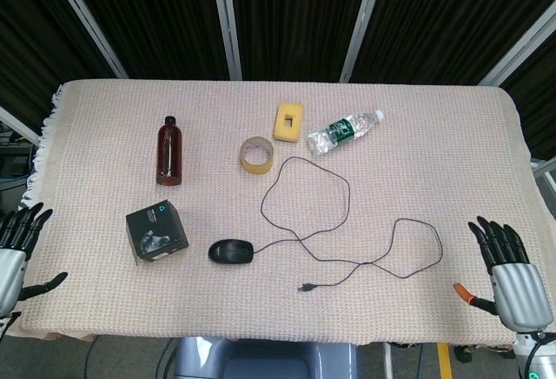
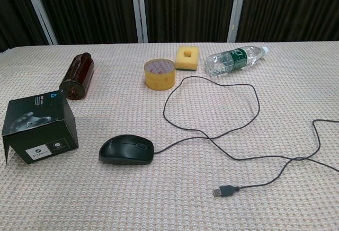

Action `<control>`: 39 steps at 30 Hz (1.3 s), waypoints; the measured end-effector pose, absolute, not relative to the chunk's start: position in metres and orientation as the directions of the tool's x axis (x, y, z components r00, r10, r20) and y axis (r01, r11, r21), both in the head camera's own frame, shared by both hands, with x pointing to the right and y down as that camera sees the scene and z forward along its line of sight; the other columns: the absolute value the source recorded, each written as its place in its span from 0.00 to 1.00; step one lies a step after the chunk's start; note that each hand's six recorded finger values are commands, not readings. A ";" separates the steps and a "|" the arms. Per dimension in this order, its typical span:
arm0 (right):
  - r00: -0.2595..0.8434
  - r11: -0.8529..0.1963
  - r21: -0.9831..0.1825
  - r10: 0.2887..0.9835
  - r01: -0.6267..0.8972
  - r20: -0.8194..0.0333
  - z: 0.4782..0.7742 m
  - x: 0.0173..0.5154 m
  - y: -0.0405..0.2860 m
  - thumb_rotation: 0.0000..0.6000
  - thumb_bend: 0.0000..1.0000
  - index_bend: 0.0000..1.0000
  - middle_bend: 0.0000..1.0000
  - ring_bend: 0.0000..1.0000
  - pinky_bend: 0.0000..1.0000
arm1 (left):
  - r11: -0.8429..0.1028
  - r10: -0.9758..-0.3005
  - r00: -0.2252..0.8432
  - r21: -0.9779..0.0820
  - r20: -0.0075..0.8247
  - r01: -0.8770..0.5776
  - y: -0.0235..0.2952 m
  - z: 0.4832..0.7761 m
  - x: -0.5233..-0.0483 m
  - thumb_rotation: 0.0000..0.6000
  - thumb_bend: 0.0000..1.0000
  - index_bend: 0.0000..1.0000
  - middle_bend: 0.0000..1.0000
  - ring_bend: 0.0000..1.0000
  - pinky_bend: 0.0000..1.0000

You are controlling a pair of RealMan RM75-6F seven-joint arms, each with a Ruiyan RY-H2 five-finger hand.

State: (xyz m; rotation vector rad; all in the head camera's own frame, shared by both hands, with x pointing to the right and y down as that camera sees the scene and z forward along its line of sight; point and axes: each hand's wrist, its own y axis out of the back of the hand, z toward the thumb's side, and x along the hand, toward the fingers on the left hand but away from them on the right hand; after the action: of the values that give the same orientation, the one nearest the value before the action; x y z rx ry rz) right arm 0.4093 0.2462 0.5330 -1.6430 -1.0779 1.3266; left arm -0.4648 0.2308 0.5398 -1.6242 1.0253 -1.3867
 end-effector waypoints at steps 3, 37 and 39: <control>0.143 -0.362 -0.917 0.929 0.169 -0.340 0.532 0.403 0.241 1.00 0.11 0.07 0.30 0.26 0.24 | -0.397 -0.917 0.089 -0.912 0.389 -0.101 0.230 0.541 -0.465 1.00 0.04 0.05 0.00 0.00 0.00; 0.633 -0.704 -0.709 0.564 0.032 -0.531 0.612 0.220 0.228 1.00 0.21 0.43 1.00 1.00 0.89 | -0.400 -0.916 0.087 -0.909 0.392 -0.112 0.230 0.544 -0.463 1.00 0.04 0.05 0.00 0.00 0.00; 0.628 -0.709 -0.705 0.559 0.024 -0.541 0.617 0.211 0.230 1.00 0.21 0.43 1.00 1.00 0.89 | -0.401 -0.915 0.088 -0.909 0.393 -0.114 0.230 0.544 -0.463 1.00 0.04 0.05 0.00 0.00 0.00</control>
State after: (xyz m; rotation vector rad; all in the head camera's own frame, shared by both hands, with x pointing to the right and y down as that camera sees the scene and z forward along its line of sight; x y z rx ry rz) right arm 0.2108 0.2297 0.6174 -2.1768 -0.4538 1.0270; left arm -0.4635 0.2299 0.5436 -1.6371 1.0347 -1.3905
